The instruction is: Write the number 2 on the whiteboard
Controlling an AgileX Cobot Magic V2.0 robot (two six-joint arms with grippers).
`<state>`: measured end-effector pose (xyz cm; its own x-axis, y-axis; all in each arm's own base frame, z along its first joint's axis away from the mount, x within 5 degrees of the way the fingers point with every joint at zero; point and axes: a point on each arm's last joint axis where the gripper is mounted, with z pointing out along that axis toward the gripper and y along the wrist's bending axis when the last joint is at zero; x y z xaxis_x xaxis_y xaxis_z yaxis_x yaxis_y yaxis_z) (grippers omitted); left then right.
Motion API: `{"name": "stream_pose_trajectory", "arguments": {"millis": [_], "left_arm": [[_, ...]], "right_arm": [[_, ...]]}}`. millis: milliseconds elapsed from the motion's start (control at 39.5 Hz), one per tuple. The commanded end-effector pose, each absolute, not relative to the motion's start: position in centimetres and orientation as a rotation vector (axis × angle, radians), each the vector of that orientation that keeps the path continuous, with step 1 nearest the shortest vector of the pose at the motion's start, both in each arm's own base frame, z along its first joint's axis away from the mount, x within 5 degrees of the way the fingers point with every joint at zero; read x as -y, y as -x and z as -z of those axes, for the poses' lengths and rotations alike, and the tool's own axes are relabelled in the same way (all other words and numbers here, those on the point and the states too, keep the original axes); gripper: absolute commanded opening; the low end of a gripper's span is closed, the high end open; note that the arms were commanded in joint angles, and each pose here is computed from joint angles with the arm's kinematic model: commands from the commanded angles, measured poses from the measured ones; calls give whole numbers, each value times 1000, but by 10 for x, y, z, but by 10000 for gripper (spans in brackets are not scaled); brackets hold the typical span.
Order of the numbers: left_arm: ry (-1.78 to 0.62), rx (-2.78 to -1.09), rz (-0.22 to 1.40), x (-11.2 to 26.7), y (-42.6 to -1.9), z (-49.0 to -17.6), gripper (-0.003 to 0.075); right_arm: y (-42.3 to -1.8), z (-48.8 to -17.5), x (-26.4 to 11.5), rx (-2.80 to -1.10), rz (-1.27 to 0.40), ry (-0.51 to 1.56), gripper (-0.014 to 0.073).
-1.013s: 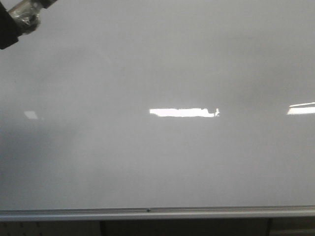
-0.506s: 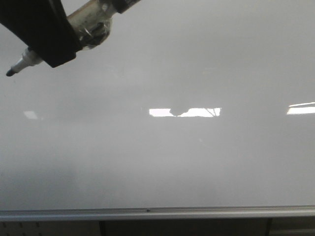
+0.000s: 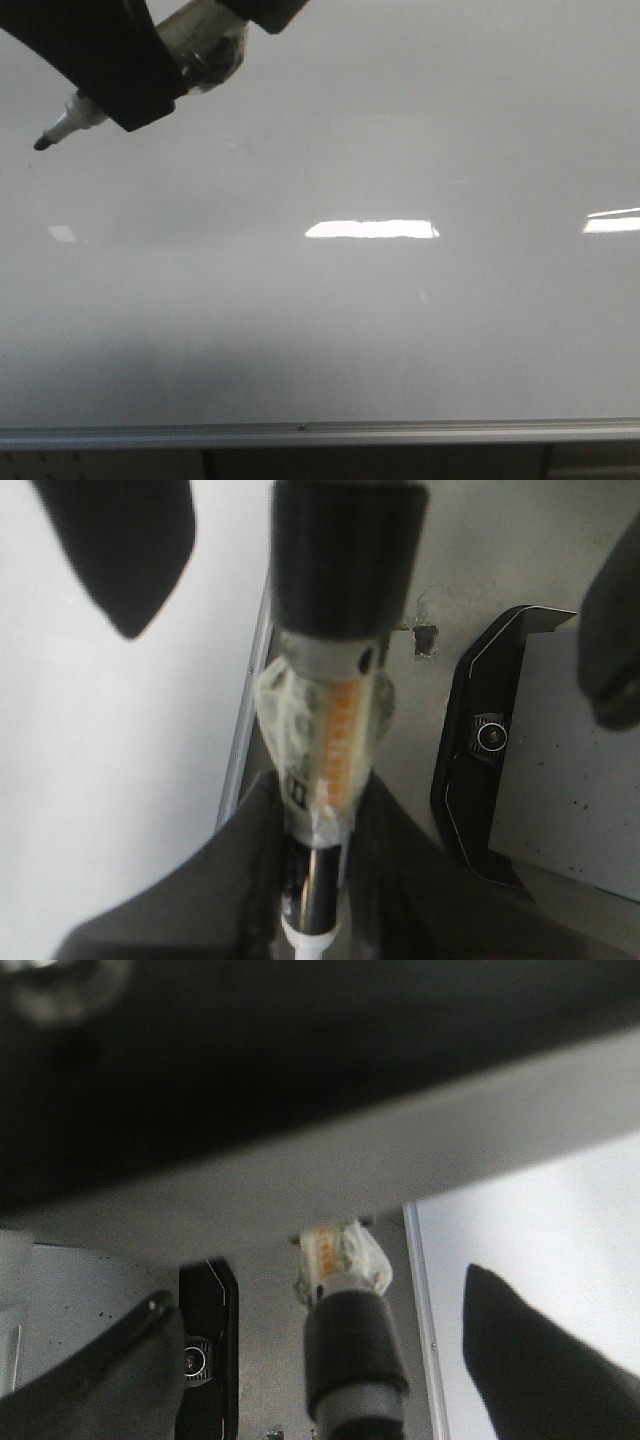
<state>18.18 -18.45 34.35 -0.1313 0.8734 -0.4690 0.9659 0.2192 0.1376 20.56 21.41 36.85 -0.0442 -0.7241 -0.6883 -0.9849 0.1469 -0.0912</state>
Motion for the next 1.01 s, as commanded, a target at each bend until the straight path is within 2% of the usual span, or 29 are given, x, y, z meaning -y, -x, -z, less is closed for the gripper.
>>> {"name": "stream_pose_trajectory", "arguments": {"millis": [0,177,405,557,633,709,861,937,987], "left_arm": [[-1632,-1962,301,185,-177,-364,-19],[-1623,-1954,300,186,-178,-365,-19],[-1607,-1940,298,187,-179,-366,-19],[-1605,-1938,298,187,-179,-366,-18],[-1603,-1936,298,187,-180,-366,-5],[-1600,-1934,297,187,-180,-366,84],[-1587,-1931,282,185,-180,-368,396],[-1553,-1941,284,180,-178,-372,491],[-1519,-1943,283,174,-177,-377,514]], "right_arm": [[-205,-390,-215,-1742,-563,1556,555],[-204,-390,-214,-1745,-562,1573,360],[-203,-389,-214,-1750,-566,1584,224],[-203,-389,-213,-1755,-570,1594,73],[-202,-389,-213,-1756,-571,1597,50],[-202,-388,-213,-1759,-573,1602,50],[-202,-387,-212,-1772,-568,1613,50],[-202,-388,-209,-1782,-538,1610,50],[-203,-390,-204,-1802,-514,1589,50]]}}
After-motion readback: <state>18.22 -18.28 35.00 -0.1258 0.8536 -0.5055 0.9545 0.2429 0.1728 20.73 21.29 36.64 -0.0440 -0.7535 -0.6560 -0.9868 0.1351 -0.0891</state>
